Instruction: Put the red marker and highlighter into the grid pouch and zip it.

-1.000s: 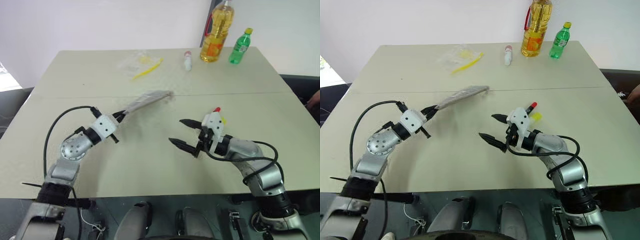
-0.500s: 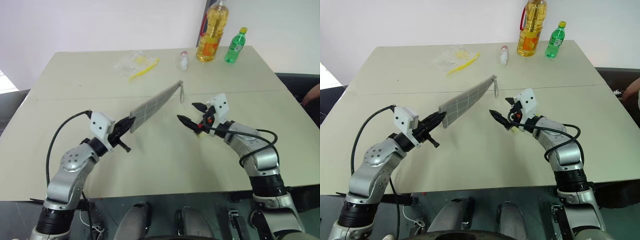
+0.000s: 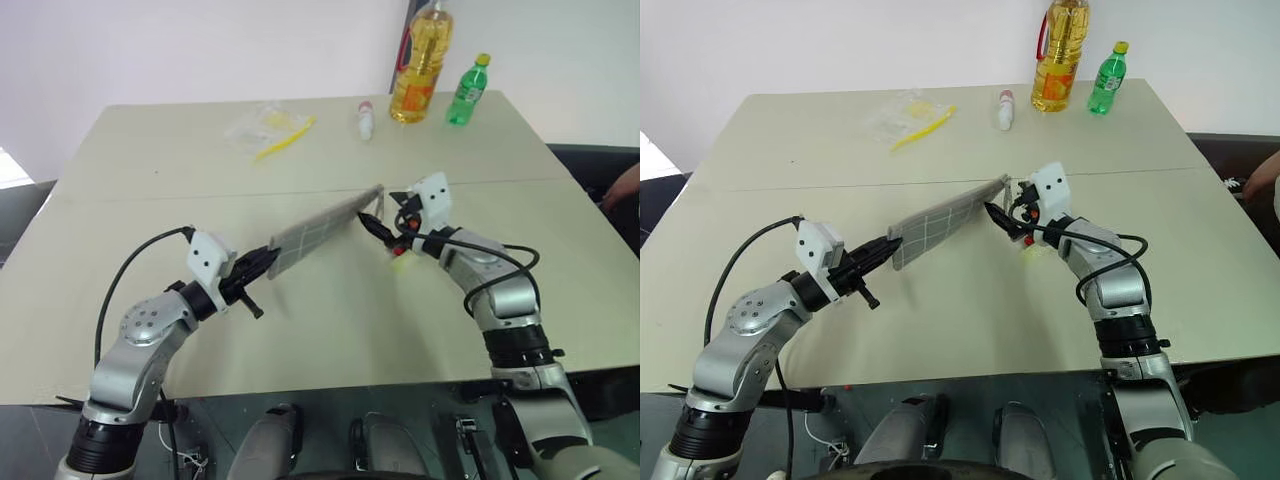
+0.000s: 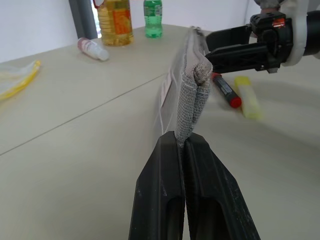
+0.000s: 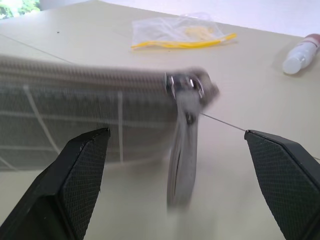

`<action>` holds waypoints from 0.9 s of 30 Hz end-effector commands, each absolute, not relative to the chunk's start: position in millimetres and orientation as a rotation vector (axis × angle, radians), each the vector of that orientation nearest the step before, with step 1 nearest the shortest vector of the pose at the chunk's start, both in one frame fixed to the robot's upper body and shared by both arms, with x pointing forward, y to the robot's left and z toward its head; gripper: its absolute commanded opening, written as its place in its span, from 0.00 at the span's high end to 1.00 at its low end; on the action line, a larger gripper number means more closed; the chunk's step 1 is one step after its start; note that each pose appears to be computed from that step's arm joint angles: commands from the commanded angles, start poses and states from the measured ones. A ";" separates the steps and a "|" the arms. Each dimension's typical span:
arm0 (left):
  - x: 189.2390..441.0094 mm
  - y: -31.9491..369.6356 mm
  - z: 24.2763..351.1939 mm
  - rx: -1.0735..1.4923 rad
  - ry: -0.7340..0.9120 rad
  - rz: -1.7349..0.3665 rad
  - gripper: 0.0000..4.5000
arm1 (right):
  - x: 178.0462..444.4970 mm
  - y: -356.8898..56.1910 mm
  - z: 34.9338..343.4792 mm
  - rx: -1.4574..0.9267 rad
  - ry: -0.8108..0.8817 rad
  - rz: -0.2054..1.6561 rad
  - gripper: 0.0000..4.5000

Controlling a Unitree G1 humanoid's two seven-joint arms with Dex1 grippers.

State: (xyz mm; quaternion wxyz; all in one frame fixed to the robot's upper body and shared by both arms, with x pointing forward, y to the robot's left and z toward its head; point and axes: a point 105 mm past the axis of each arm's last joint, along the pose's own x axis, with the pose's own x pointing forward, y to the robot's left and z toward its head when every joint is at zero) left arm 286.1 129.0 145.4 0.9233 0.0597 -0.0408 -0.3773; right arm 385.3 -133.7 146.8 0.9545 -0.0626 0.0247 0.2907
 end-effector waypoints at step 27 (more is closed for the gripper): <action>287.1 104.2 145.5 0.164 -0.112 -0.818 1.00 | 335.5 -85.7 161.9 -0.619 -0.061 0.947 0.99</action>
